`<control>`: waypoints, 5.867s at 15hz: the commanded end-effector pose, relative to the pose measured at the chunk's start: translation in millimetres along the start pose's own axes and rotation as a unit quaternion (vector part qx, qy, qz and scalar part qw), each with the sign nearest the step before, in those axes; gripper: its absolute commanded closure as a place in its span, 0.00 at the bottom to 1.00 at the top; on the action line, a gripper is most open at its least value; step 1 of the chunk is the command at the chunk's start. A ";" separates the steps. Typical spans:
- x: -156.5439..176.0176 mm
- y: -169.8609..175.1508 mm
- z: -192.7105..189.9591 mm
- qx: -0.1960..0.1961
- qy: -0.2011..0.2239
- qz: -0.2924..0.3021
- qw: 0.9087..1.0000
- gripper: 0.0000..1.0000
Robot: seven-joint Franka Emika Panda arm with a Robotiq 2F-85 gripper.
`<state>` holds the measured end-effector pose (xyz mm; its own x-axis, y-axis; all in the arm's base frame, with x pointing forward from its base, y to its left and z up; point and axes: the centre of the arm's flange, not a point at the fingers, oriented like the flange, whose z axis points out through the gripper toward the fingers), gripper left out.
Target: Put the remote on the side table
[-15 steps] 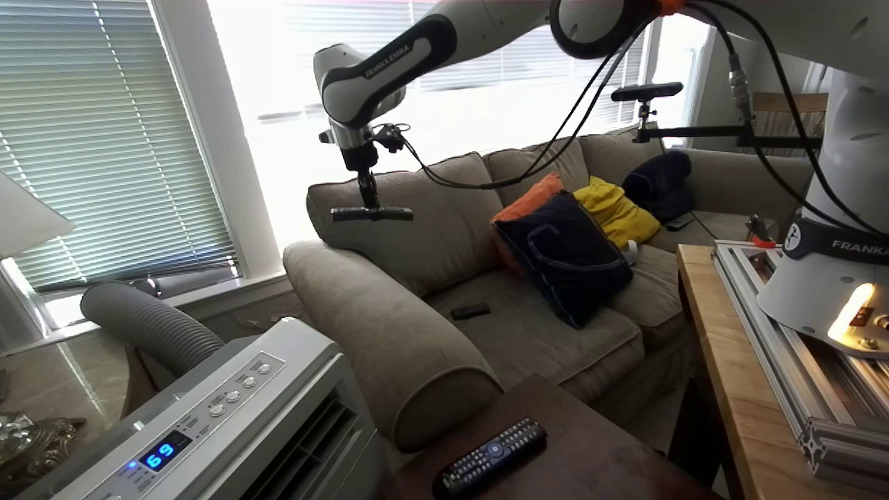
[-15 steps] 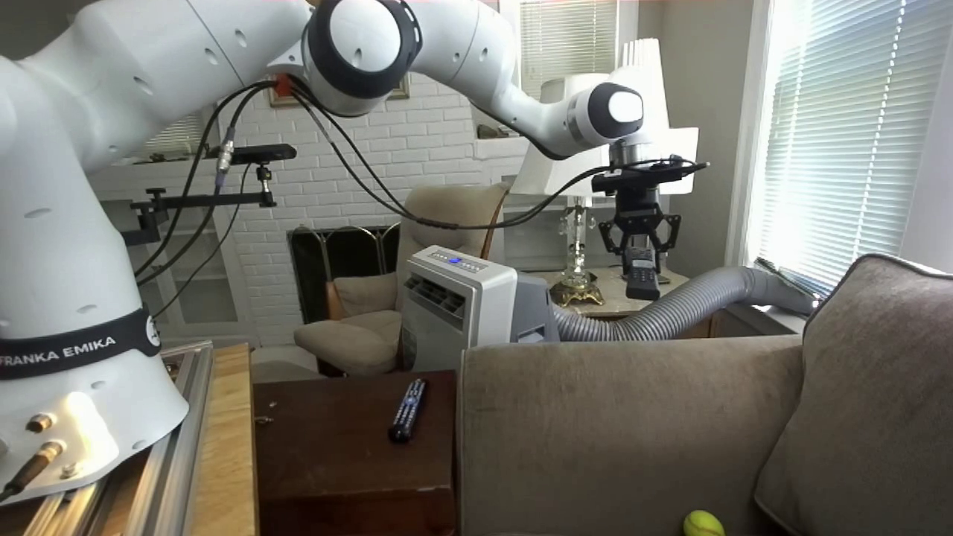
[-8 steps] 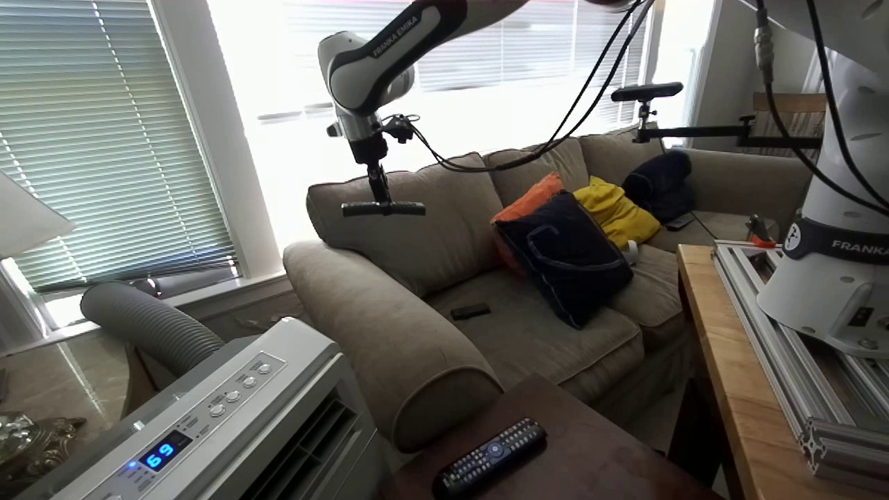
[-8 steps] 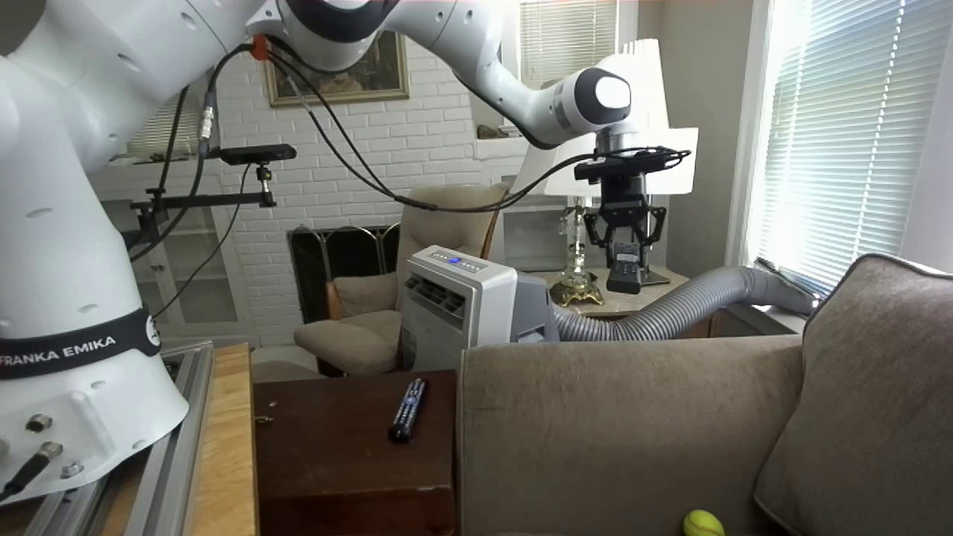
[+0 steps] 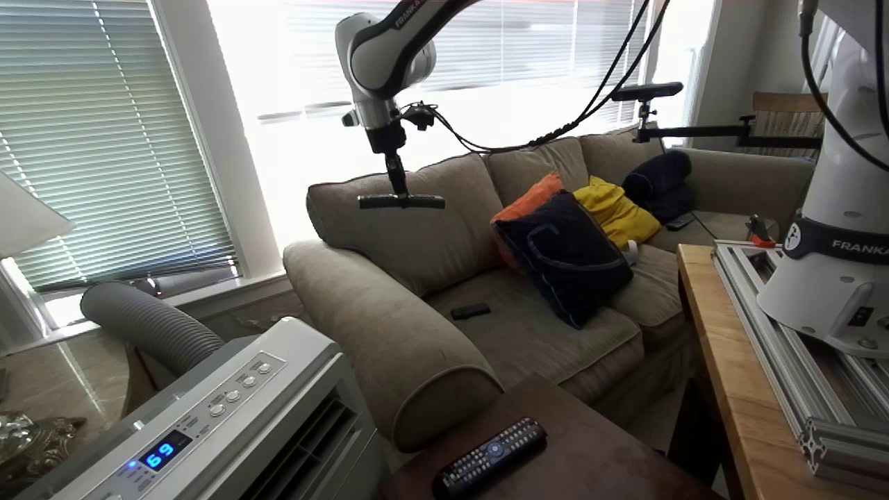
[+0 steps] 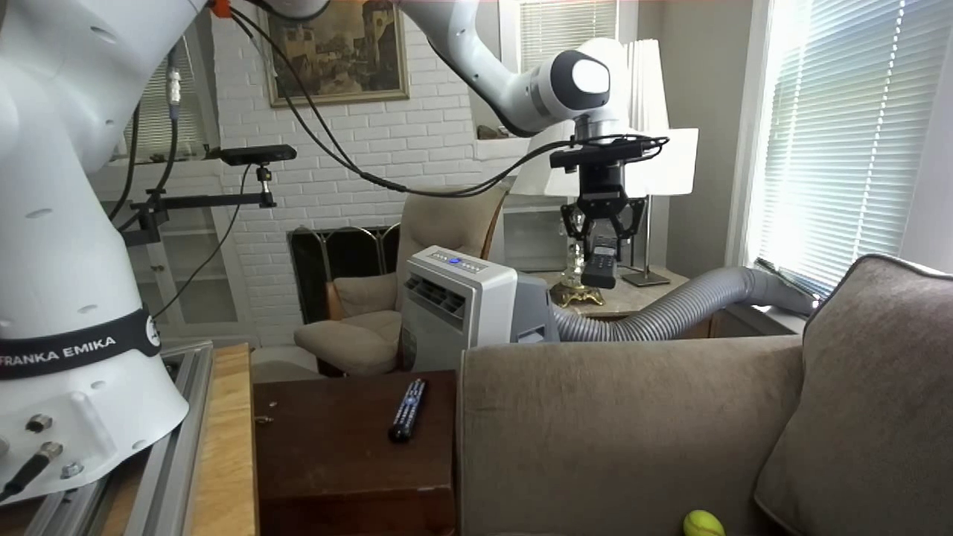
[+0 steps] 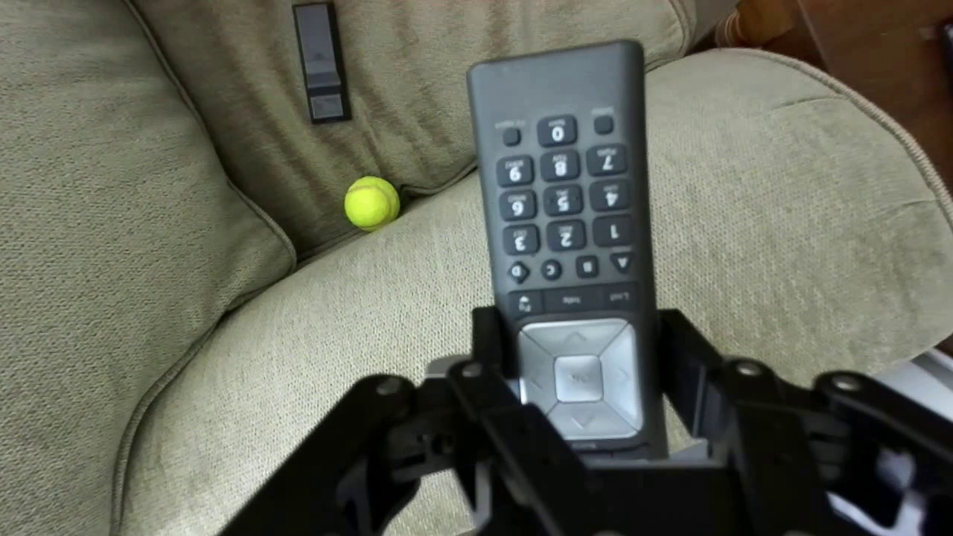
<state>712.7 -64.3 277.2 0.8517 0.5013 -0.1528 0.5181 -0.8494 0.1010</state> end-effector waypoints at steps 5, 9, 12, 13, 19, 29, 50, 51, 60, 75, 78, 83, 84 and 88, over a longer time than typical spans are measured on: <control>-22.6 -16.3 -7.0 0.004 -0.004 -0.005 1.000 0.45; -24.3 -18.1 -5.2 0.005 -0.005 -0.007 1.000 0.70; -33.9 -36.3 6.9 0.013 -0.007 -0.030 0.999 0.70; -39.5 -46.0 10.8 0.015 -0.009 -0.049 0.999 0.70; -81.7 -93.6 29.0 0.041 0.005 -0.162 0.986 0.70; -137.2 -203.6 70.3 0.057 0.010 -0.280 0.958 0.70; -149.0 -332.8 115.7 0.061 -0.005 -0.283 0.957 0.70; -151.8 -339.8 116.7 0.056 -0.005 -0.270 0.961 0.70; -159.1 -407.4 154.1 0.035 0.018 -0.242 0.969 0.70; -96.5 -483.9 240.9 0.041 -0.036 -0.322 0.945 0.70; -106.2 -491.8 241.3 0.033 -0.028 -0.314 0.948 0.45; -104.6 -482.1 243.0 -0.011 -0.048 -0.268 0.962 0.70; -105.1 -484.5 245.0 -0.022 -0.048 -0.260 0.964 0.70; -105.8 -501.5 251.5 -0.059 -0.047 -0.232 0.970 0.70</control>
<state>352.1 253.2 2.2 0.4798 0.8335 -0.2738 0.8711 -0.4898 0.0354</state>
